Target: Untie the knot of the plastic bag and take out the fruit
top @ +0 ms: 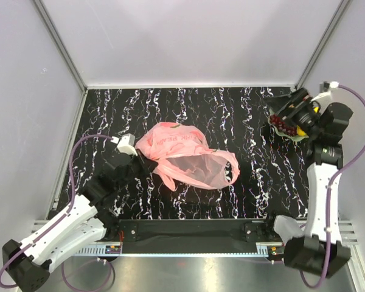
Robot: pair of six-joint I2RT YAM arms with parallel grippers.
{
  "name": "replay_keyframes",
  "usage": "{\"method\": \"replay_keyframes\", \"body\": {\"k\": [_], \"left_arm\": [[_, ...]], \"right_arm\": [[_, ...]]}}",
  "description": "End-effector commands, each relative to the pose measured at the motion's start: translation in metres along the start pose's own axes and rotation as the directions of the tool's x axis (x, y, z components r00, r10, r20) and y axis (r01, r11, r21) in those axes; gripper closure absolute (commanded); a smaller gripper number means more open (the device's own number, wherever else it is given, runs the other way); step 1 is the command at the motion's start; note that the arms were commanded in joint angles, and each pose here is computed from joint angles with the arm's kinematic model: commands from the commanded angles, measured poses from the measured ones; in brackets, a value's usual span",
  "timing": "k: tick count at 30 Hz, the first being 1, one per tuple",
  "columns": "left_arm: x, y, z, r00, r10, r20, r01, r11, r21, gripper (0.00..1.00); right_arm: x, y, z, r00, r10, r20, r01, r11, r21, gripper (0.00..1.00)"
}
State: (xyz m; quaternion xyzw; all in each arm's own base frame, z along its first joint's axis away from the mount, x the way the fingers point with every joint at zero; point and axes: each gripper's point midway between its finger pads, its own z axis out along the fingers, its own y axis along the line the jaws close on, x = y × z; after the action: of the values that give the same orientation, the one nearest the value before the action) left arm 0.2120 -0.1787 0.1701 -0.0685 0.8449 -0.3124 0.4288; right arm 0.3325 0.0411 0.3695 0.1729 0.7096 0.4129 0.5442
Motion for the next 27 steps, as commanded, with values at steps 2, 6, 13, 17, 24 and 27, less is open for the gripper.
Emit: {"method": "replay_keyframes", "body": {"k": [2, 6, 13, 17, 24, 27], "left_arm": [[-0.031, -0.011, 0.017, 0.985, -0.025, 0.168, 0.016, 0.998, 0.055, 0.9], [-0.045, -0.022, 0.028, 0.975, 0.016, 0.219, -0.036, 0.996, 0.085, 0.62], [-0.055, -0.035, 0.027, 0.976, 0.046, 0.213, -0.07, 0.992, 0.106, 0.01], [-0.054, -0.044, 0.011, 0.98, 0.051, 0.194, -0.08, 0.986, 0.145, 0.01], [-0.064, -0.06, -0.047, 0.967, 0.094, 0.238, -0.153, 0.958, 0.243, 0.01], [-0.067, -0.063, -0.074, 0.959, 0.092, 0.268, -0.169, 0.945, 0.279, 0.01]], "right_arm": [[0.075, 0.043, -0.03, 0.963, -0.161, -0.214, 0.11, 0.966, -0.233, 0.0], [0.107, 0.066, -0.061, 0.943, -0.209, -0.26, 0.113, 0.934, -0.34, 0.0], [0.134, 0.074, -0.107, 0.922, -0.297, -0.248, 0.203, 0.917, -0.343, 0.0], [0.137, 0.082, -0.12, 0.922, -0.302, -0.243, 0.207, 0.913, -0.351, 0.0], [0.123, 0.1, -0.133, 0.937, -0.319, -0.145, 0.258, 0.907, -0.332, 0.0], [0.118, 0.11, -0.141, 0.937, -0.338, -0.091, 0.292, 0.898, -0.328, 0.0]]}}
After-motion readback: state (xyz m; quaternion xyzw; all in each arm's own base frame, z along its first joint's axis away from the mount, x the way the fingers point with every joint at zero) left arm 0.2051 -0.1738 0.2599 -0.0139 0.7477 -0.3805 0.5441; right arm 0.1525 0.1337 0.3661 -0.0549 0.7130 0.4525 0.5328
